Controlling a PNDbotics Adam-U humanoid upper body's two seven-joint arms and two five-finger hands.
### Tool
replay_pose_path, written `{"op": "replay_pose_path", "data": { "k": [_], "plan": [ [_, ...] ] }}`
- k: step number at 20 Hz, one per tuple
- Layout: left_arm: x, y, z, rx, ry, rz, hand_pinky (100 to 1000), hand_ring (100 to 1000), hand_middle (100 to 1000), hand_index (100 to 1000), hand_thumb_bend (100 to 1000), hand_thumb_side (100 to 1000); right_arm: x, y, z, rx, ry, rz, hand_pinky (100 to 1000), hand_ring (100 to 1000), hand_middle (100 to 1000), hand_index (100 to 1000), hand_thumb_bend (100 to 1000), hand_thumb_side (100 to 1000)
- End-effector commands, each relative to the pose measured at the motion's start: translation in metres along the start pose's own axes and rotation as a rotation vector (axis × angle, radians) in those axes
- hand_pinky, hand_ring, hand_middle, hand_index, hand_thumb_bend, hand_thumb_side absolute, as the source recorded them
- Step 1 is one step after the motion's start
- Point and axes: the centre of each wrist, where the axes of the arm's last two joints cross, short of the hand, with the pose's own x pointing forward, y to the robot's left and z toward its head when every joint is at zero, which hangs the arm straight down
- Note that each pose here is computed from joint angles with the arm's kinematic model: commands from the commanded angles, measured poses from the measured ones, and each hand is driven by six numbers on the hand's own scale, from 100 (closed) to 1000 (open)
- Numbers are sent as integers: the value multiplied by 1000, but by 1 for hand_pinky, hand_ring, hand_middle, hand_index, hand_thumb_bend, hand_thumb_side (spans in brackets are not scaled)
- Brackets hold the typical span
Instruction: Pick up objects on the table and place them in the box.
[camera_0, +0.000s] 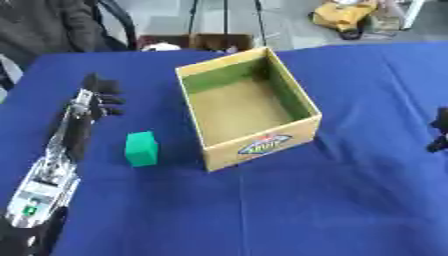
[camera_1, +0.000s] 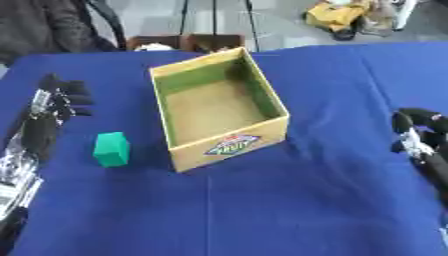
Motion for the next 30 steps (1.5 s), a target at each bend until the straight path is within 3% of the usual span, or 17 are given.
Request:
{"op": "replay_pose_path", "data": {
  "k": [1,6,10,14,21,30],
  "plan": [
    [24,17,-7,-56,-56,-115,669,711,692,792,633,723,7,-6,-3,-10,-24,12,482,424,579,753,402,613],
    [58,34,-15,-194,-86,-330,700,720,708,810,690,597,6,-7,-3,-7,-19,20,483,425,578,753,402,613],
    [86,38,-23,-312,-89,-508,696,696,681,810,796,591,5,-8,-2,-2,-15,24,483,425,578,753,401,614],
    [101,49,-27,-417,-59,-693,685,671,656,794,838,578,5,-6,-2,3,-16,21,483,426,578,753,402,614],
    [93,56,-31,-526,39,-843,657,626,614,773,939,577,5,-6,-2,5,-16,20,482,427,578,752,402,614],
    [87,60,-34,-617,114,-966,608,590,576,744,932,507,5,-6,-2,3,-15,19,482,427,577,752,403,613]
  ]
}}
